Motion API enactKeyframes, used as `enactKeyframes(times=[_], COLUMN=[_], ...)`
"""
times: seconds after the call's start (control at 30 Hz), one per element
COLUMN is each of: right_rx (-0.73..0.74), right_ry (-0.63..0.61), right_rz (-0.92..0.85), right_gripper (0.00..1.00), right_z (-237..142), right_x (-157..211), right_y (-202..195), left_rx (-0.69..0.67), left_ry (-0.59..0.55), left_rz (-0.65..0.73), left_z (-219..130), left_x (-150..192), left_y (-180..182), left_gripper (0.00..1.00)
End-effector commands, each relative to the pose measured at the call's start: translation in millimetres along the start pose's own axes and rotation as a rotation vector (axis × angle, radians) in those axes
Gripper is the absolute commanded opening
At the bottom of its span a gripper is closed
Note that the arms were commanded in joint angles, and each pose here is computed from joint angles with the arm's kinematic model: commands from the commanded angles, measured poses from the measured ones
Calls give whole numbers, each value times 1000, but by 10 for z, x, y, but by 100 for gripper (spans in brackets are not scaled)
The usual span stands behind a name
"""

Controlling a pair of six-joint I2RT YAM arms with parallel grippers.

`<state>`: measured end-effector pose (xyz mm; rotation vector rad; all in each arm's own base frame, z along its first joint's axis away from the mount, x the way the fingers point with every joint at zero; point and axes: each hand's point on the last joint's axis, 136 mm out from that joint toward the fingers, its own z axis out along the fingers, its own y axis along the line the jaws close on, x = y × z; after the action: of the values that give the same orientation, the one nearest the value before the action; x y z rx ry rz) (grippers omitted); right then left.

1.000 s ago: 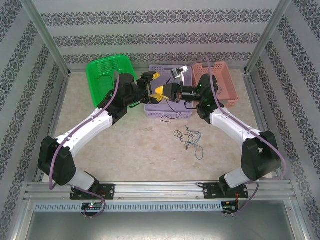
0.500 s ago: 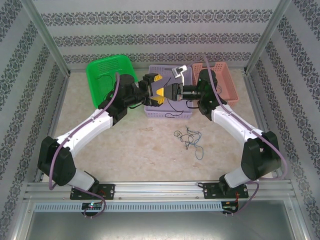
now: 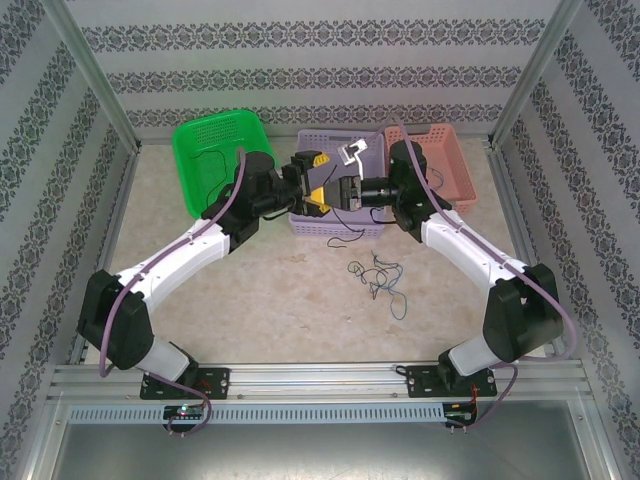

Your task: Untangle the cables

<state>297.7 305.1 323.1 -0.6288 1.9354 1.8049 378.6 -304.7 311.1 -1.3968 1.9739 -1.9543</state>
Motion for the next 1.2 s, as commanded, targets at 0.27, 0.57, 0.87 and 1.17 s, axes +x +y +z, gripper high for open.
enactKeyframes(times=[0.27,0.57,0.87,1.17], right_rx=[-113,-154,-156,-48], right_ry=[138,224,239,184], right_rz=[6,84,101,16], right_gripper=[0,0,0,0], right_z=[194,197,94,-100], right_x=[405,687,810,638], right_y=[338,413,475,405], left_rx=[152,213,178,24], left_ry=[38,-21,-18,-20], left_rz=[-285,-183,-131,-113], left_z=[159,0,-160,-344], left_x=[-93,-400,-533,-416], left_y=[-211,-479,-569,-237], left_gripper=[27,0,0,16])
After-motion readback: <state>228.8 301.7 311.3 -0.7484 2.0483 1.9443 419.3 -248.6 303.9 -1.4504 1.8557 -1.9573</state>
